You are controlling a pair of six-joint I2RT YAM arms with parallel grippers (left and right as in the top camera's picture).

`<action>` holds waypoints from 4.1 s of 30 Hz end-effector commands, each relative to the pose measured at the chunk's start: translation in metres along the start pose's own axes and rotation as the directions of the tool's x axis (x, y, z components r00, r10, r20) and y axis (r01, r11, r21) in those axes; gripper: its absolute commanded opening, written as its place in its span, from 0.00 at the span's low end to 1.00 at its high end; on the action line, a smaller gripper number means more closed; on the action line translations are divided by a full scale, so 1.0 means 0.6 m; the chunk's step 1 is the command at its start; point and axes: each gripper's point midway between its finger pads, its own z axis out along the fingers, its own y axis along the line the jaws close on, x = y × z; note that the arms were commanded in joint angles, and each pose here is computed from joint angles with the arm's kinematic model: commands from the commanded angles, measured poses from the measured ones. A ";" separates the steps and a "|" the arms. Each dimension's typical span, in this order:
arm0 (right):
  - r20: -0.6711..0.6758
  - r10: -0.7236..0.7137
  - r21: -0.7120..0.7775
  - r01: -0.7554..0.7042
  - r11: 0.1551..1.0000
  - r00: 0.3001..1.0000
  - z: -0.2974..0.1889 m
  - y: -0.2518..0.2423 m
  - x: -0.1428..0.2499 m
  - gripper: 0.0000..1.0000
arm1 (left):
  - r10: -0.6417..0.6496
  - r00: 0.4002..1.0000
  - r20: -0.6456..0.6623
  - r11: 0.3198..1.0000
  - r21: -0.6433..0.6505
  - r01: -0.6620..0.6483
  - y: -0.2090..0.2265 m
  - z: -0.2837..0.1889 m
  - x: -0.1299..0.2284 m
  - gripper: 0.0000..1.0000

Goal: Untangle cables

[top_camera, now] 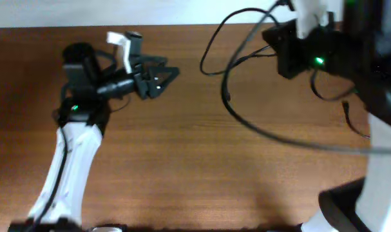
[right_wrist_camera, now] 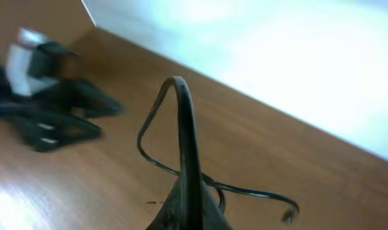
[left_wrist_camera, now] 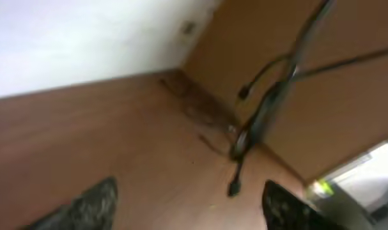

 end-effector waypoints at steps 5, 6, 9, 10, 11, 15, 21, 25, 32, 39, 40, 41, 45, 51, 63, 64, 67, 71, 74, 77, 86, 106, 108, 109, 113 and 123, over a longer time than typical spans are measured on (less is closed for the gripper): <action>0.008 0.004 -0.023 -0.004 1.000 1.000 -0.048 0.022 0.012 0.04 | 0.292 0.956 0.033 0.753 0.608 -0.252 -0.166 0.134 0.045 0.82; 0.004 0.005 -0.023 -0.005 1.000 1.000 -0.048 0.022 0.013 0.04 | 0.319 0.946 0.062 0.729 0.621 -0.287 -0.186 0.123 0.027 0.82; 0.000 0.000 0.060 0.000 0.998 1.000 -0.048 -0.002 0.014 0.04 | 0.343 0.939 0.003 0.729 0.631 -0.268 -0.180 0.079 0.007 0.78; 0.024 -0.009 0.132 0.006 0.991 1.000 -0.049 -0.024 0.002 0.04 | 0.328 0.945 0.000 0.753 0.604 -0.261 -0.161 0.068 -0.002 0.77; 0.053 -0.037 0.178 0.027 0.984 0.998 -0.051 -0.038 -0.013 0.04 | 0.312 0.950 -0.003 0.774 0.581 -0.252 -0.145 0.058 -0.010 0.77; 0.088 -0.048 0.155 0.034 0.987 0.995 -0.047 -0.031 -0.028 0.04 | 0.310 0.951 -0.006 0.770 0.587 -0.248 -0.150 0.061 -0.008 0.79; 0.064 -0.039 0.086 0.033 0.996 0.997 -0.038 -0.013 -0.018 0.04 | 0.333 0.942 0.033 0.707 0.653 -0.272 -0.212 0.102 0.010 0.66; 0.047 -0.034 0.088 0.030 0.996 0.998 -0.038 -0.014 -0.011 0.04 | 0.220 0.974 -0.061 0.793 0.592 -0.142 -0.153 0.076 -0.004 0.00; 0.029 -0.031 0.176 0.025 0.984 0.999 -0.042 -0.039 -0.005 0.04 | -0.049 0.995 0.087 0.991 0.129 0.037 -0.010 -0.212 -0.124 0.00; 0.022 -0.050 0.151 0.047 0.987 0.998 -0.040 -0.032 -0.003 0.04 | -0.018 0.985 0.171 1.000 -0.007 0.019 -0.025 -0.296 -0.148 0.00; 0.022 -0.050 0.150 0.047 0.988 0.998 -0.040 -0.032 -0.003 0.35 | 0.009 0.992 0.123 0.997 0.073 -0.018 -0.050 -0.247 -0.141 0.00; 0.021 -0.051 0.149 0.047 0.988 0.998 -0.040 -0.032 -0.003 0.99 | 0.025 0.997 0.072 0.985 0.166 -0.037 -0.082 -0.197 -0.131 0.00; -0.027 -0.053 0.058 0.054 0.997 0.998 0.006 -0.020 0.007 0.99 | 0.061 0.998 0.005 0.953 0.298 -0.059 -0.134 -0.130 -0.110 0.00; -0.145 -0.014 -0.054 0.007 0.999 0.989 0.123 -0.024 0.037 1.00 | 0.095 0.995 -0.019 0.930 0.359 -0.082 -0.164 -0.103 -0.098 0.00; -0.024 0.508 0.751 -0.320 0.577 0.861 -0.057 -0.488 0.185 0.04 | 0.055 0.996 0.065 0.980 0.186 -0.066 -0.127 -0.193 -0.133 0.00; 0.022 0.520 0.774 -0.344 0.532 0.854 -0.085 -0.517 0.192 0.04 | 0.061 0.996 0.070 0.981 0.178 -0.073 -0.132 -0.198 -0.135 0.00; 0.107 0.542 0.691 -0.454 0.562 0.834 -0.126 -0.554 0.202 0.04 | 0.057 0.996 0.074 0.983 0.170 -0.069 -0.136 -0.203 -0.137 0.00; -0.085 0.409 0.390 -0.347 0.853 0.909 0.028 -0.352 0.120 0.04 | 0.115 0.991 0.066 0.971 0.204 -0.126 -0.147 -0.185 -0.131 0.00; -0.137 0.222 0.272 -0.179 0.945 0.965 0.071 -0.202 0.069 0.04 | 0.099 0.994 0.056 0.970 0.219 -0.109 -0.127 -0.173 -0.126 0.00; -0.094 0.157 0.220 -0.133 0.966 0.983 0.036 -0.136 0.043 0.04 | 0.089 0.995 0.034 0.961 0.259 -0.095 -0.096 -0.143 -0.110 0.00; -0.050 0.104 0.112 -0.098 0.989 0.993 -0.054 -0.037 0.041 0.04 | 0.201 0.966 -0.165 0.734 0.679 -0.037 -0.132 0.162 0.120 0.99; -0.075 0.114 0.013 -0.114 0.993 0.991 -0.052 -0.007 0.049 0.04 | 0.054 0.998 0.032 0.697 0.714 -0.060 -0.220 0.237 0.055 0.97; -0.076 0.114 0.013 -0.114 0.993 0.991 -0.052 -0.007 0.049 0.04 | -0.080 0.980 -0.184 0.706 0.683 0.186 -0.227 0.280 0.094 0.91; -0.080 0.116 0.013 -0.115 0.993 0.990 -0.052 -0.007 0.051 0.04 | -0.182 0.940 -0.289 0.707 0.626 0.330 -0.220 0.301 0.111 0.90; -0.081 0.116 0.013 -0.115 0.993 0.990 -0.053 -0.007 0.052 0.04 | -0.345 0.828 -0.443 0.675 0.496 0.546 -0.203 0.322 0.138 0.80; -0.078 0.108 0.013 -0.107 0.994 0.991 -0.052 -0.007 0.051 0.04 | -0.259 0.848 -0.463 0.651 0.565 0.508 -0.212 0.247 0.100 0.69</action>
